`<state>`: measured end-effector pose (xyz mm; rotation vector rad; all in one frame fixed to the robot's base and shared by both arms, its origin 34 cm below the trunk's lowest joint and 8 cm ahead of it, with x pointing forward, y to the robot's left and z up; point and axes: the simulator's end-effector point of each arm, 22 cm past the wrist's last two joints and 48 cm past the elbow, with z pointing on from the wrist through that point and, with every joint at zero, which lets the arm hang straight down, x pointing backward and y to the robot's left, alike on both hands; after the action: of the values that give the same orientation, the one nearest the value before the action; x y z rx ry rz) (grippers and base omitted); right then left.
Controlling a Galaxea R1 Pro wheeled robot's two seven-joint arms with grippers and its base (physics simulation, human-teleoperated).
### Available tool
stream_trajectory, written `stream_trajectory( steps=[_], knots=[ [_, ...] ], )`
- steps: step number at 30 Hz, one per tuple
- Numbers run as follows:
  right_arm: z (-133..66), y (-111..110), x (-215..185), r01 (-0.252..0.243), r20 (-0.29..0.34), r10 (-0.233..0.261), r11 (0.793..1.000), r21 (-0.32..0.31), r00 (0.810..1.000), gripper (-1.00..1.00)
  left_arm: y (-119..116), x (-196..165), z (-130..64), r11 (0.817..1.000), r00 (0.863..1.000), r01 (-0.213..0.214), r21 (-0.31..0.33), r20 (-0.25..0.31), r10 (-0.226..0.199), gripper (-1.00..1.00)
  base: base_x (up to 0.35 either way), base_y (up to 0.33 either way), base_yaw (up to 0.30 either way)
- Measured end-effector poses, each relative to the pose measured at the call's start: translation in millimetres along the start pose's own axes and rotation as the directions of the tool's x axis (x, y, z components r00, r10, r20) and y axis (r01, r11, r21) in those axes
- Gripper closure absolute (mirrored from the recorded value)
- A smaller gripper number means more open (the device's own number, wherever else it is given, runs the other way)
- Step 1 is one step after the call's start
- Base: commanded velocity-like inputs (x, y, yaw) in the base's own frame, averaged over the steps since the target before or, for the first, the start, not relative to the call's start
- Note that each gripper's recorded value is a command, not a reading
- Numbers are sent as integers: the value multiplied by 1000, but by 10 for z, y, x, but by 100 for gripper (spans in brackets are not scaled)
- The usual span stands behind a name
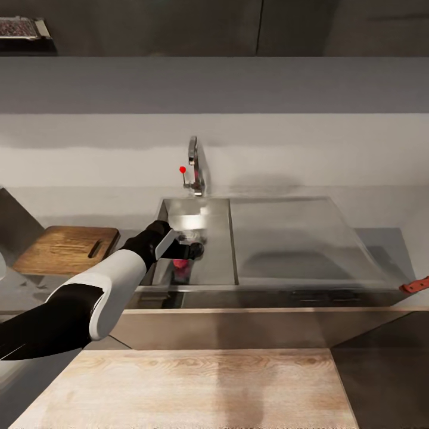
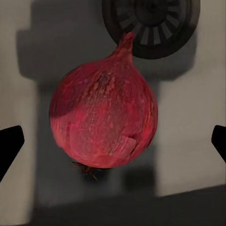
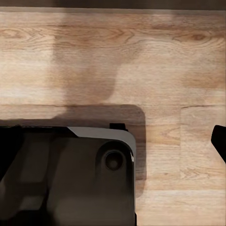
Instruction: In the kitchen, take the Vidalia onion out of the sink, dice it on the chopping board with the paring knife, put the diced onion into the bowl on the countertop, then place both the paring knife and the chopping board into the sink.
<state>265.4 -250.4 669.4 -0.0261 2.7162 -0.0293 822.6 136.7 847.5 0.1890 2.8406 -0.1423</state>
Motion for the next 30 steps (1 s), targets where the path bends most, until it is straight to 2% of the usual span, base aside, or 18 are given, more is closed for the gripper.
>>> stream_trajectory(
  steps=[16, 30],
  knots=[
    [0, 0, 80, -1, -22, 1, 1000, 0, 1000, -100, 8, 92, 158, 1000, 1000, 3, 3, -25, -3, -100, 53, 0, 0],
    [0, -19, 82, 5, -21, -5, 1000, 0, 1000, -100, 7, 109, 178, 1000, 1000, 3, 3, -30, -3, -100, 0, 0, 0]
  ],
)
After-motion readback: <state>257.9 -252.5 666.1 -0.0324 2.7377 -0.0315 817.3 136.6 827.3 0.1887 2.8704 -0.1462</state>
